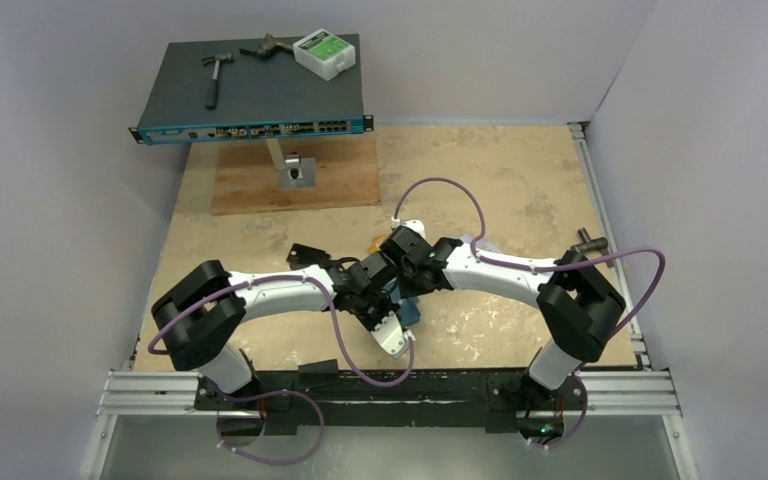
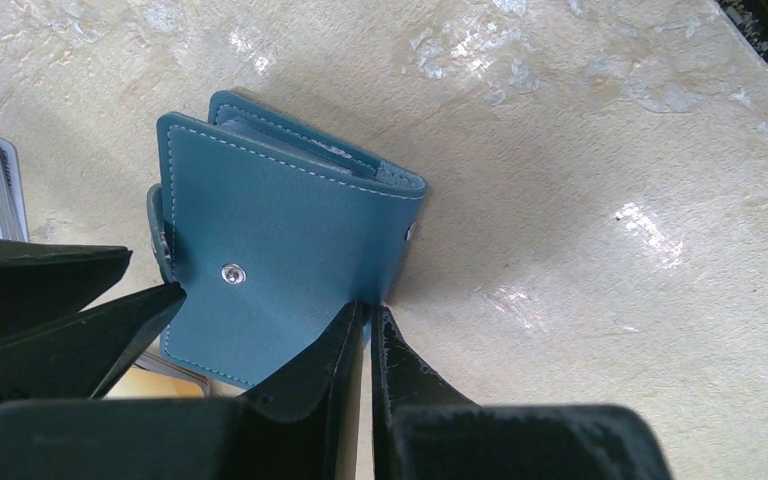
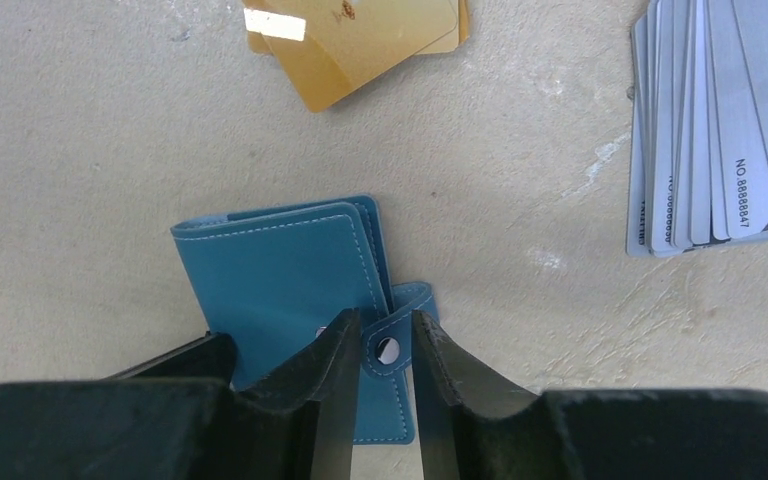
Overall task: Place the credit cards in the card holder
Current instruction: Close the card holder at the center of the board.
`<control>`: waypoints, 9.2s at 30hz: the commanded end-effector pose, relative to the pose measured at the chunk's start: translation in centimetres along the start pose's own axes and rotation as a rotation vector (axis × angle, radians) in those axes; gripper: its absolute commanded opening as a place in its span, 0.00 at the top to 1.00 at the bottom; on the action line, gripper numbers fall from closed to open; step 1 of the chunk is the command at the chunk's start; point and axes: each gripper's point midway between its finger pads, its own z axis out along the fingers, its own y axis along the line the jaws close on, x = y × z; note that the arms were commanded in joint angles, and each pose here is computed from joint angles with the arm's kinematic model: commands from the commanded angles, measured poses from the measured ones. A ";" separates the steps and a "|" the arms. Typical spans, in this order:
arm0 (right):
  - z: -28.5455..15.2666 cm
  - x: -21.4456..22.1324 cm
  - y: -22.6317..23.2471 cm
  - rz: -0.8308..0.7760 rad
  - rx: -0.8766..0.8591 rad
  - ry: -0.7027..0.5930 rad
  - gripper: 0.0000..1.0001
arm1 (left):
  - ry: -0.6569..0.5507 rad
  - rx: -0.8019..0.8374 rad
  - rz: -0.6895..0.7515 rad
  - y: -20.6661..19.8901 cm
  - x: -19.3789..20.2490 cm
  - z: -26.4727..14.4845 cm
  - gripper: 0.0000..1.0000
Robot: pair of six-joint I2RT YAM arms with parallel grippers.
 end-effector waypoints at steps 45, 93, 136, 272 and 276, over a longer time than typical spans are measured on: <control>-2.2 0.6 -0.1 0.034 -0.083 -0.027 1.00 | 0.032 -0.090 0.094 2.6 -0.1 0.0 0.64; 0.9 1.6 0.9 0.281 -0.185 -0.044 1.00 | 0.011 0.015 0.074 0.2 -0.4 1.0 0.75; -1.8 0.5 0.8 0.156 -0.046 -0.082 0.69 | 0.026 -0.018 0.073 0.3 -0.1 0.6 0.79; -3.2 1.9 -1.4 0.056 0.055 -0.068 0.96 | 0.038 -0.111 0.715 -4.3 0.8 2.0 0.70; -3.4 1.6 -1.2 0.063 0.046 -0.078 1.00 | 0.035 -0.099 0.717 -4.4 0.8 2.1 0.71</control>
